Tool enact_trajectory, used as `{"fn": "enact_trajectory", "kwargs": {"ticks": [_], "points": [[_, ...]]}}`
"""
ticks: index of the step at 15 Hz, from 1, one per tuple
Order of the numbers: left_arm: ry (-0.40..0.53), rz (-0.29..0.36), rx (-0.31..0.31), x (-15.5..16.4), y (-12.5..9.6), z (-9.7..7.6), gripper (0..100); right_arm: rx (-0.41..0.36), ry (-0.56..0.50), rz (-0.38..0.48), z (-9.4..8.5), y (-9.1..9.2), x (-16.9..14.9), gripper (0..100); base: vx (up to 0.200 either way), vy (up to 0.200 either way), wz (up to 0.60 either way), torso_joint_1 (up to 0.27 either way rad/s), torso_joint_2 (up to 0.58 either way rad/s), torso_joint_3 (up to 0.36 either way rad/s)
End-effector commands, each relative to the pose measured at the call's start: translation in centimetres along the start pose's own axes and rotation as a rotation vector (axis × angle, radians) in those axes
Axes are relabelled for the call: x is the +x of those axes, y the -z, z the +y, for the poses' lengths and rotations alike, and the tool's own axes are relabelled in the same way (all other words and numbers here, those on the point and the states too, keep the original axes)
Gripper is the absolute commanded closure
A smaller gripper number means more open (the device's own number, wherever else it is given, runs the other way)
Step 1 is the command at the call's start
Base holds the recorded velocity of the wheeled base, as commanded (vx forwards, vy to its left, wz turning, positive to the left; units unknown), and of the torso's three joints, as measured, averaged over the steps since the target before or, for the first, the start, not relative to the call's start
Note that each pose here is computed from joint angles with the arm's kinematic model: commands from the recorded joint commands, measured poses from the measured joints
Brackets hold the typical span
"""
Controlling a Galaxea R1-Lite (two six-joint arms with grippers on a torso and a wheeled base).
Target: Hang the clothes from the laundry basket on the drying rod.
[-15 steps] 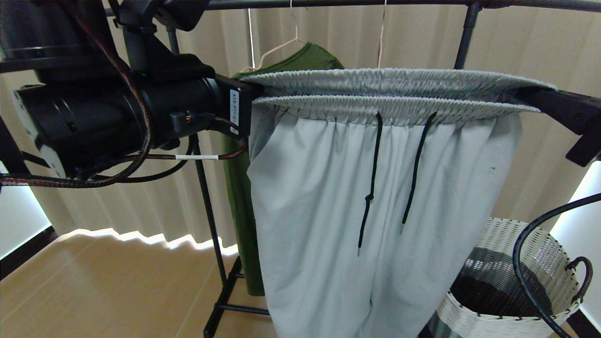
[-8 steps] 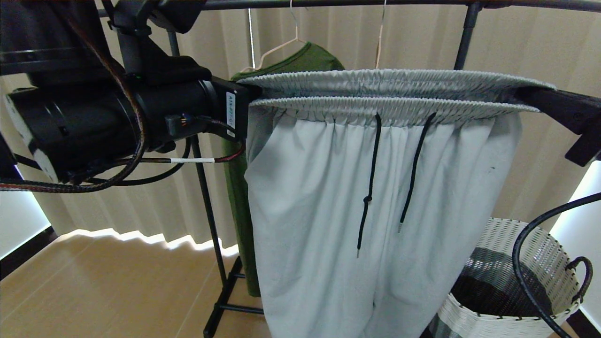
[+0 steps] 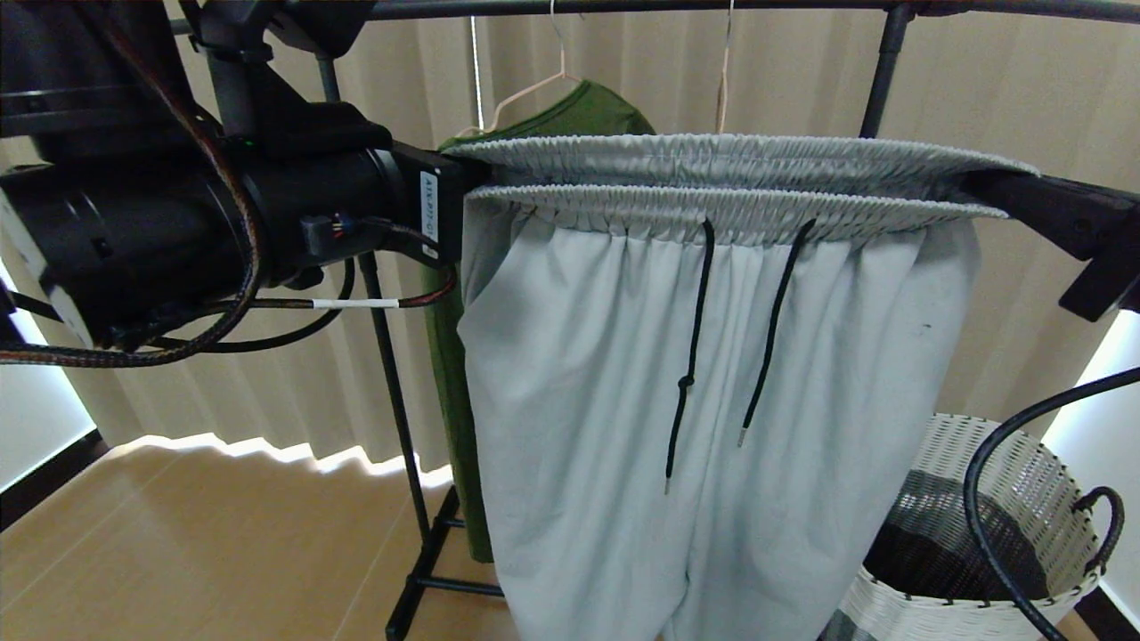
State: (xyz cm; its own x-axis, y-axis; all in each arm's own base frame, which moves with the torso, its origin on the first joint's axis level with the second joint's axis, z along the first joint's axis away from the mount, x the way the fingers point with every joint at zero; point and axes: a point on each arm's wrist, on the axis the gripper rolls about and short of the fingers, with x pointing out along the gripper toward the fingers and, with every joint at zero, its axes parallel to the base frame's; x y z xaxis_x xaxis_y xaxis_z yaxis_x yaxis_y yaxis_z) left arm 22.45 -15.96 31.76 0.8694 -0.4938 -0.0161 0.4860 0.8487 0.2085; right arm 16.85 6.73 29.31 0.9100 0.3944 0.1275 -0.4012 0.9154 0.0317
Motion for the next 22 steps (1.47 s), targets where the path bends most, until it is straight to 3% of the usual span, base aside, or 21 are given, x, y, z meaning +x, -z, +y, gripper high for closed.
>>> {"fn": "enact_trajectory", "kwargs": {"ticks": [1, 6, 8, 11, 16, 22], "points": [[-0.001, -0.005, 0.000, -0.1, -0.1, 0.0, 100, -0.001, -0.002, 0.005, 0.0, 0.2, 0.1, 0, 0.000, 0.000, 0.00, 0.000, 0.00, 0.000], [-0.003, -0.002, 0.000, 0.0, 0.0, 0.1, 100, 0.001, -0.002, 0.010, 0.0, 0.4, 0.0, 0, 0.000, 0.000, 0.00, 0.000, 0.00, 0.000], [-0.039, 0.022, 0.007, 0.1, 0.7, 1.1, 100, 0.005, -0.018, 0.035, 0.3, 1.3, -0.3, 0, 0.000, 0.000, 0.00, 0.000, 0.00, 0.000], [-0.075, 0.067, 0.010, -0.2, 2.0, 2.0, 100, 0.015, -0.119, 0.034, 1.6, 1.4, -1.3, 0, 0.000, 0.000, 0.00, 0.000, 0.00, 0.000], [-0.127, 0.115, 0.015, -0.8, 3.4, 3.4, 100, 0.020, -0.259, 0.055, 1.8, 2.4, -2.7, 0, 0.000, 0.000, 0.00, 0.000, 0.00, 0.000], [-0.177, 0.141, 0.021, -2.4, 4.3, 4.6, 100, 0.016, -0.250, 0.094, 1.6, 3.4, -2.8, 0, 0.000, 0.000, 0.00, 0.000, 0.00, 0.000]]}}
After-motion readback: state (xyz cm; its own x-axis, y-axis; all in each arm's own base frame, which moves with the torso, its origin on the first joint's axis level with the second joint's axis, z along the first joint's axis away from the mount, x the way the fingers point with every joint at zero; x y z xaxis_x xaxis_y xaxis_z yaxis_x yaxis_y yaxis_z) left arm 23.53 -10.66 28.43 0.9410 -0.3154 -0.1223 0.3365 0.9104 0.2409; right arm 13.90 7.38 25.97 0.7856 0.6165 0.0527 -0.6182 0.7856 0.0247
